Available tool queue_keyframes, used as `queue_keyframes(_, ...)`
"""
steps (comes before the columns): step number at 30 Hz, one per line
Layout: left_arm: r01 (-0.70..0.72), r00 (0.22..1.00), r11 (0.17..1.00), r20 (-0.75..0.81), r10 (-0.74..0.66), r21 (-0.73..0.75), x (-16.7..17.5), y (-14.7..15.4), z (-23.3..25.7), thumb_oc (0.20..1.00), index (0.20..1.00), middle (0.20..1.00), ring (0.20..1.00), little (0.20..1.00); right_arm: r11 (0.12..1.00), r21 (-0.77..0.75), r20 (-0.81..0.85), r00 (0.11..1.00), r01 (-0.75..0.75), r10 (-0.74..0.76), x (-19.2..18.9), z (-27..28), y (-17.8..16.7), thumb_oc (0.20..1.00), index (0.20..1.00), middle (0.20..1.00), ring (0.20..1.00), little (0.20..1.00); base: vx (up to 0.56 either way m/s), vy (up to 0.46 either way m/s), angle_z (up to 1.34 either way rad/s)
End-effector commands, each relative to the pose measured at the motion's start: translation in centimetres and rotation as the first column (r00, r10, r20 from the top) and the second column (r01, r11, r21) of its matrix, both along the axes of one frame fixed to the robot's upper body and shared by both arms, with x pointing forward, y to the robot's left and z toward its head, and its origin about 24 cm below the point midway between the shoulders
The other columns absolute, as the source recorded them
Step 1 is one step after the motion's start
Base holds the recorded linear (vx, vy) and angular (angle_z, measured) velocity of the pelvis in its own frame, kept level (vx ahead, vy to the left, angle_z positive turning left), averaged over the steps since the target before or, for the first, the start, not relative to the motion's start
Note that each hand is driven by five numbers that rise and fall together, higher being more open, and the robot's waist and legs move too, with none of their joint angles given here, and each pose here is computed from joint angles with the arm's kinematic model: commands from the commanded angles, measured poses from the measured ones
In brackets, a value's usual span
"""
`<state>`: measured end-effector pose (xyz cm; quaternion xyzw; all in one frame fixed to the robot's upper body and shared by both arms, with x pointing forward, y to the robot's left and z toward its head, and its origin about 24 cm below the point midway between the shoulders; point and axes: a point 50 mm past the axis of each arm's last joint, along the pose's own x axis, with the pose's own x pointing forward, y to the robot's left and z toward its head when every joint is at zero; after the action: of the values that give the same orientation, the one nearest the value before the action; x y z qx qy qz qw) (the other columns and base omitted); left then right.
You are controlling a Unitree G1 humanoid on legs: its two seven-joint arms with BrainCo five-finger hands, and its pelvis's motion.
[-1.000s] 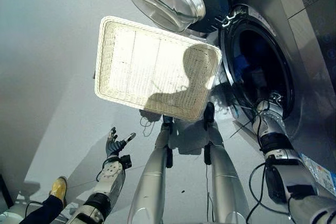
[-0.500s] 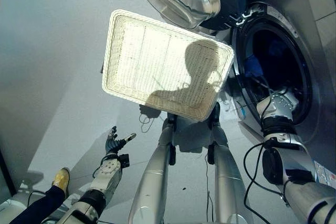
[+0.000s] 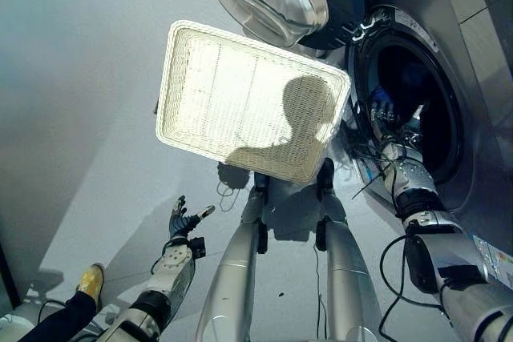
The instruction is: Put the clothes into the washing machine.
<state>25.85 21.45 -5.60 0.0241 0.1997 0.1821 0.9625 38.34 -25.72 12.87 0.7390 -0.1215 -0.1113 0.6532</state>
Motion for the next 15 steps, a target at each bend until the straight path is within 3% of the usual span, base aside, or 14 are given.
queue_keyframes(1,-0.047,0.999,0.999,0.003,0.047,-0.025,-0.5,1.0,-0.3,1.000,1.000,1.000,1.000,1.000,0.979,-0.187,0.023,0.997,0.081,-0.078,-1.1,1.3,-3.2,1.000,1.000,1.000,1.000,1.000,-0.05,0.034,-0.01)
queue_keyframes(9,-0.036,0.999,0.998,-0.031,0.034,-0.047,-0.7,1.1,-0.9,1.000,1.000,1.000,1.000,1.000,0.908,-0.407,-0.212,0.977,-0.099,0.011,-2.5,-5.1,-1.4,1.000,1.000,1.000,1.000,1.000,-0.05,0.044,0.00)
queue_keyframes(14,0.002,0.999,0.996,-0.050,-0.006,-0.089,-0.9,1.1,-1.4,1.000,1.000,1.000,1.000,1.000,0.700,-0.653,-0.424,0.906,-0.290,-0.020,-4.2,-9.3,-0.5,1.000,1.000,1.000,1.000,1.000,-0.04,0.034,0.00)
queue_keyframes(15,0.025,0.998,0.994,-0.054,-0.031,-0.110,-1.1,1.1,-1.6,1.000,1.000,1.000,1.000,1.000,0.609,-0.706,-0.470,0.882,-0.361,-0.023,-4.9,-10.6,-0.2,1.000,1.000,1.000,1.000,1.000,0.00,0.000,0.00)
